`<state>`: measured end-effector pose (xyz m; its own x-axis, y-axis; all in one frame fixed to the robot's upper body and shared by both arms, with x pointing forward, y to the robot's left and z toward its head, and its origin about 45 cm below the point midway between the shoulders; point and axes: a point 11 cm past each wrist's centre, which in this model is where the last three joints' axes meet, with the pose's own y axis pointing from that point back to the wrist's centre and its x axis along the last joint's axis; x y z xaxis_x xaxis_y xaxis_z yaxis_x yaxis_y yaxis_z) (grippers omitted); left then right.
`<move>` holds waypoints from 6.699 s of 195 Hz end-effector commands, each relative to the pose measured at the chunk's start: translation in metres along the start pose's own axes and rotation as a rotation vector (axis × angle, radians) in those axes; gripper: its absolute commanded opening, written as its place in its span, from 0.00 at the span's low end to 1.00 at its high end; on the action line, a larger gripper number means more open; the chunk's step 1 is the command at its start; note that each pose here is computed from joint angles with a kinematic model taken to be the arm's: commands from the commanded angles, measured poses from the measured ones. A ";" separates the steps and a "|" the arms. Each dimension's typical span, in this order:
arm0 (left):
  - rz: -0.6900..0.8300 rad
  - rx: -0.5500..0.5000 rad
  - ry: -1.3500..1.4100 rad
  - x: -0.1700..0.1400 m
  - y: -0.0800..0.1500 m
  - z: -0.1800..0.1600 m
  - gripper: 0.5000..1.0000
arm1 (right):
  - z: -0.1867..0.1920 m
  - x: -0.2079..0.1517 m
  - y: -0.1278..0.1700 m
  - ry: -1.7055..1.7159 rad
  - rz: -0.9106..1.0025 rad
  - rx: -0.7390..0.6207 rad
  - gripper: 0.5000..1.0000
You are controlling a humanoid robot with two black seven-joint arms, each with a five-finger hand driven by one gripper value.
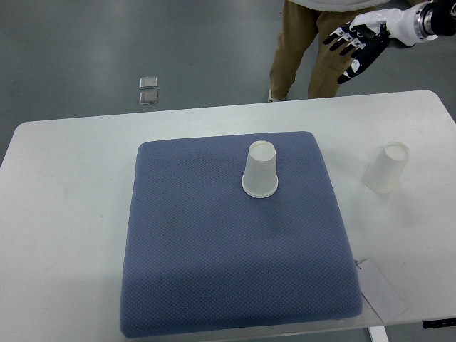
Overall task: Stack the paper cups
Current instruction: 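Move the right hand above the standing white paper cup, then lower the right hand and close its fingers around the white cup, then lift the grasped cup up and away from the table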
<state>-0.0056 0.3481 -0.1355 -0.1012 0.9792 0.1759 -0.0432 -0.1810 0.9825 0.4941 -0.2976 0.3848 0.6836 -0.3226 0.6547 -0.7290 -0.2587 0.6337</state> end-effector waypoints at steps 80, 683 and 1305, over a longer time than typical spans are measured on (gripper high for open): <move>0.001 -0.001 0.001 0.000 0.000 0.000 1.00 | -0.107 -0.029 0.076 0.686 -0.259 -0.242 0.83; 0.001 0.001 0.001 0.000 0.000 0.000 1.00 | 0.124 -0.135 -0.041 0.425 -0.039 -0.519 0.73; 0.001 -0.001 0.001 0.000 0.000 0.000 1.00 | -0.080 0.038 0.139 0.519 0.123 -0.383 0.28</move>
<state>-0.0053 0.3483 -0.1354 -0.1017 0.9791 0.1764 -0.0437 -0.1815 0.9824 0.4231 -0.2755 0.5253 0.5995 0.1673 0.7827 -0.8004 0.1266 0.5860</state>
